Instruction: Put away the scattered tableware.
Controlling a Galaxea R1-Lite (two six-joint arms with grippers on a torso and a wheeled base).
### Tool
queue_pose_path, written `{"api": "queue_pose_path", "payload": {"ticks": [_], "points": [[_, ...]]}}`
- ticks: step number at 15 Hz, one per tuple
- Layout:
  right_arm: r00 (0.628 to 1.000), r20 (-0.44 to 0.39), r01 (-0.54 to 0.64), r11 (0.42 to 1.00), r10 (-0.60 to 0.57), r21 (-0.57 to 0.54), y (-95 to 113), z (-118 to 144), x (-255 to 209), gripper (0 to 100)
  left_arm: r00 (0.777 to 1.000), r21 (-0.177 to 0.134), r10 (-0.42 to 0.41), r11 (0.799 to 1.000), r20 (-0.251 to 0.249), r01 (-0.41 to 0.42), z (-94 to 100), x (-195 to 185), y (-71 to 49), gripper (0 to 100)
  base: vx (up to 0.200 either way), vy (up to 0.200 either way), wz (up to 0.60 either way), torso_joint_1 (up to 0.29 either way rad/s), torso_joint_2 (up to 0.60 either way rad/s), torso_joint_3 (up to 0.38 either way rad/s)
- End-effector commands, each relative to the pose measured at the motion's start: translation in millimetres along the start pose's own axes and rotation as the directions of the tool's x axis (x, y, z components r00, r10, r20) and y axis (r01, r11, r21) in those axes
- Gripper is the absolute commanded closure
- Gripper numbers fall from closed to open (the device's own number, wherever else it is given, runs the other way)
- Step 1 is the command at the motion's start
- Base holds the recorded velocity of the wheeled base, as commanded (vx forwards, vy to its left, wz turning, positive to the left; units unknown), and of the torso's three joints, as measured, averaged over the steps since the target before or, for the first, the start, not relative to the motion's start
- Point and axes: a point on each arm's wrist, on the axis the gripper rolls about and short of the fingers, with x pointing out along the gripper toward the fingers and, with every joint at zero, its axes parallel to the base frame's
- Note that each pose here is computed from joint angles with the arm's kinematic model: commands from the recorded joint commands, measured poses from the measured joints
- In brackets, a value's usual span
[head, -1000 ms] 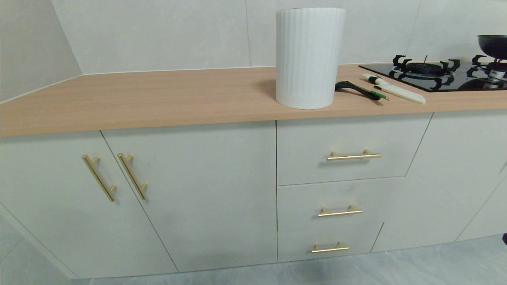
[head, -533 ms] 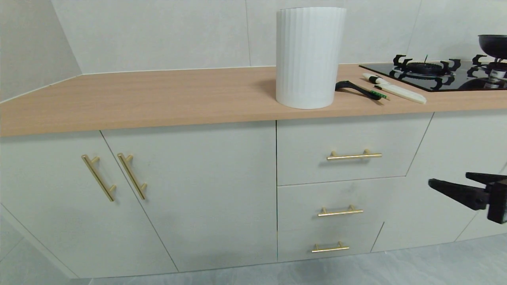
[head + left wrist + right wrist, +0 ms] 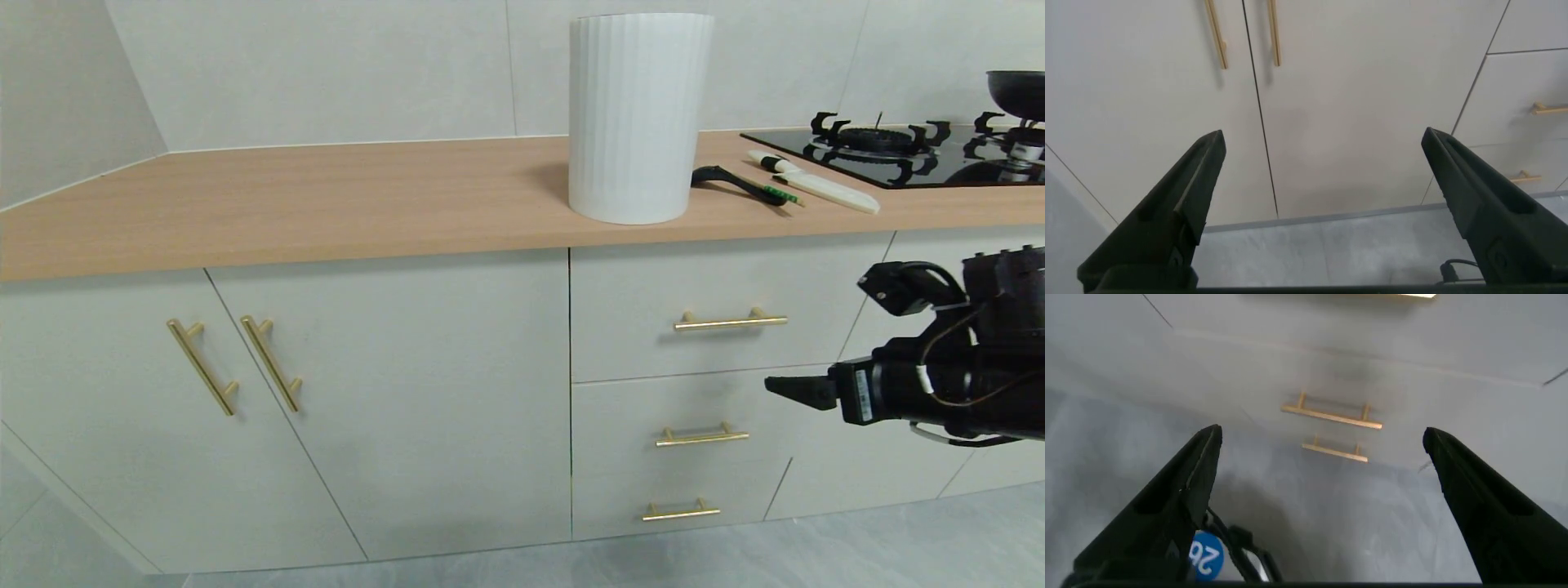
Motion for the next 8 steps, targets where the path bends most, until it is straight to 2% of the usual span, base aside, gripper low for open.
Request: {"api": "queue_pose_path", "payload": {"ticks": [1, 3, 5, 8], "points": [[0.994, -0.108, 0.002, 1.000, -0.003, -0.017, 9.2, -15.0, 31.9, 0, 1.000, 0.000, 0.000, 1.000, 0.000, 0.000, 0.0, 0.0, 0.0, 0, 0.000, 0.000, 0.00, 0.000, 0.00, 0.000], [0.983, -0.181, 0.008, 1.000, -0.012, -0.023, 12.3, -28.4, 54.2, 0, 1.000, 0.000, 0.000, 1.000, 0.000, 0.000, 0.0, 0.0, 0.0, 0, 0.000, 0.000, 0.00, 0.000, 0.00, 0.000], [0.976, -0.217, 0.012, 1.000, -0.016, -0.020, 10.9, -37.4, 71.5, 0, 1.000, 0.000, 0.000, 1.000, 0.000, 0.000, 0.0, 0.0, 0.0, 0, 0.000, 0.000, 0.00, 0.000, 0.00, 0.000], [0.973, -0.227, 0.034, 0.999, -0.036, -0.014, 6.7, -49.2, 96.3, 0, 1.000, 0.000, 0.000, 1.000, 0.000, 0.000, 0.0, 0.0, 0.0, 0, 0.000, 0.000, 0.00, 0.000, 0.00, 0.000]]}}
